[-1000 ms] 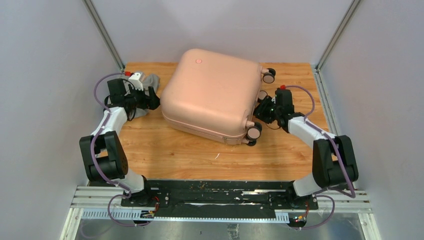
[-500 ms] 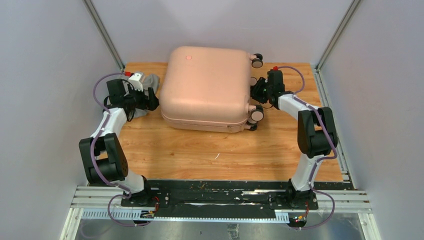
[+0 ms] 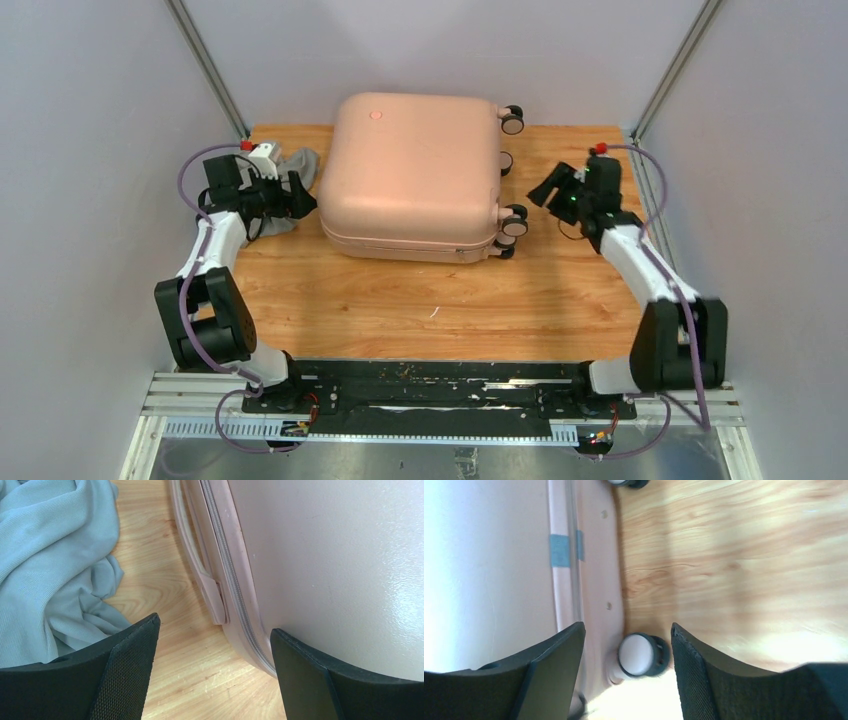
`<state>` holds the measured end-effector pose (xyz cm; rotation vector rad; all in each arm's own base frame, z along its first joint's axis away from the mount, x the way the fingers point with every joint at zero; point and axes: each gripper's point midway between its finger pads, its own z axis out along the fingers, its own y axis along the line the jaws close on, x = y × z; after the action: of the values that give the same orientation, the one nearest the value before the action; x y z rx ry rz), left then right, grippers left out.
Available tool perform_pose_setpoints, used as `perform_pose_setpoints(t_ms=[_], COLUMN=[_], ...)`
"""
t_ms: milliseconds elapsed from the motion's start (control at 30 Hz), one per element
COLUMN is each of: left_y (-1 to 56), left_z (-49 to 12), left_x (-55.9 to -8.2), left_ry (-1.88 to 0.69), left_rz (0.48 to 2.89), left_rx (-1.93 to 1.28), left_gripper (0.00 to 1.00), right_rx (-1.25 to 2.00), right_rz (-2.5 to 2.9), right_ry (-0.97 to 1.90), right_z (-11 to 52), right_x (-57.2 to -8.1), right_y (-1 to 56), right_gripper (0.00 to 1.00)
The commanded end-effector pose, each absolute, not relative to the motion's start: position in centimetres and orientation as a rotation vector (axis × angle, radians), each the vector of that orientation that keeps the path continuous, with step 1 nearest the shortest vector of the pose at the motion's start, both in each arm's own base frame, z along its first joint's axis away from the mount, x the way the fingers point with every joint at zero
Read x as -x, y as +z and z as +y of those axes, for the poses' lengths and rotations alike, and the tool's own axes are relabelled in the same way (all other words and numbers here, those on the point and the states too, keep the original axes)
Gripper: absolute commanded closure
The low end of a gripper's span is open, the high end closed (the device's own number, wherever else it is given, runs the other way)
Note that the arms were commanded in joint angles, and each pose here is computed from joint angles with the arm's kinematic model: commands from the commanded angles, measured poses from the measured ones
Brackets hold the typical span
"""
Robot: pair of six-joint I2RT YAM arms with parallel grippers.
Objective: Pack the luggage
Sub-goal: Zip the luggage at the center of the board.
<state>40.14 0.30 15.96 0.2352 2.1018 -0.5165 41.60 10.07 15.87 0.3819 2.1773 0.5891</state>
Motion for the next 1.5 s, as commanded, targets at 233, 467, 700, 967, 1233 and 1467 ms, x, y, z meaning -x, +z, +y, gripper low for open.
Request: perform_pose_setpoints(t_ms=[233,467,700,967,1233,1467], left_y=[18.4,18.2,17.9,17.6,17.4,17.4], left_z=[-0.9,-0.8,-0.9,-0.9,-1.0,-0.9], left_x=[-39.1,-39.1,-39.1,-39.2,-39.4,-39.4], left_ry=[-0.623,-0.627,-0.637,-0.646,-0.654,-0.651], left_rz=[2.074,2.082,2.090,2.093,2.094,2.091], left_rx=[-0.218,-0.209,-0.199,-0.197,-0.202,-0.208], left_gripper=[0.13,0.13,0.13,0.13,0.13,0.13], right_rx=[-0.294,0.229,0.313,0.327,0.261,0.321], right_rz=[2.185,2.092,2.003,1.941,1.882,1.790], right_ry=[0.602,0.772,0.676,0.550,0.406,0.424], right_z=[8.0,16.6,19.2,21.0,19.6,20.6], right_x=[-27.5,-22.1,-26.0,-29.8,-31.7,-32.4], right_y=[13.4,14.6,14.3,13.7,13.9,14.4], right_gripper=[0.40,0.40,0.48,0.51,0.49,0.52])
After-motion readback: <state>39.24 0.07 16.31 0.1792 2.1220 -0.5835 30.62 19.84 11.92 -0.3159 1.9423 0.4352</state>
